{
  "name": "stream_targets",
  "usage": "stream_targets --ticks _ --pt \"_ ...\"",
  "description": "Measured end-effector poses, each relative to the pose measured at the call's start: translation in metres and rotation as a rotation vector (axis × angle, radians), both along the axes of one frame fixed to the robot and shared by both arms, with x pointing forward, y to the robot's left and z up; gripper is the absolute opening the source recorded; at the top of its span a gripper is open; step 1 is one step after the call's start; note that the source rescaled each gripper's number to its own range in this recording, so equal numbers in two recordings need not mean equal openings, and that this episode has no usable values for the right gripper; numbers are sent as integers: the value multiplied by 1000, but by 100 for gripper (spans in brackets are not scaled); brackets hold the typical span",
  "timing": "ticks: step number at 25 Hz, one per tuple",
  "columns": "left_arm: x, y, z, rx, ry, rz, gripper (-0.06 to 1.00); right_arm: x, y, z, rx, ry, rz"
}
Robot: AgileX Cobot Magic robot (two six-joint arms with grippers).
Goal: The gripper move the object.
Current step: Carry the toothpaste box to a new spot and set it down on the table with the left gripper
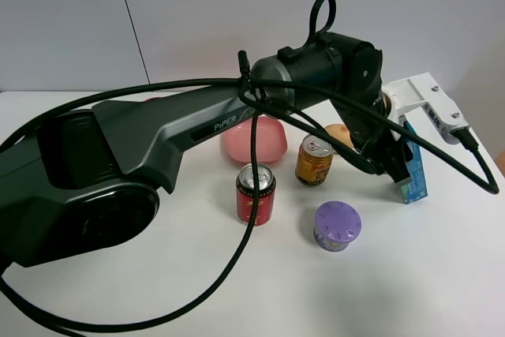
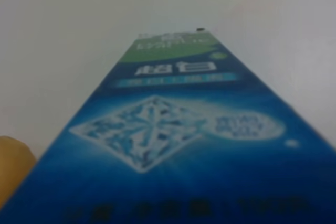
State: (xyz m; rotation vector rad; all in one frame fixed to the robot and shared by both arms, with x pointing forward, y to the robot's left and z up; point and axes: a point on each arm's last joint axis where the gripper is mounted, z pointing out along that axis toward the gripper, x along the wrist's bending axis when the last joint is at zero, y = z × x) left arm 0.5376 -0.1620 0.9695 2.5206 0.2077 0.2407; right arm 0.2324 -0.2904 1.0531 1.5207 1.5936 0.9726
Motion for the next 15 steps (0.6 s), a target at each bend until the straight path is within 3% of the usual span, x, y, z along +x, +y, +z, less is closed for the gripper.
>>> stream_targets --ticks 6,10,15 --pt "-2 9 -5 109 34 -16 6 0 0 0 0 0 0" --pt "-7 19 -35 279 112 -36 1 0 0 0 0 0 0" --pt "-8 19 -42 301 125 -41 0 0 0 0 0 0 0"
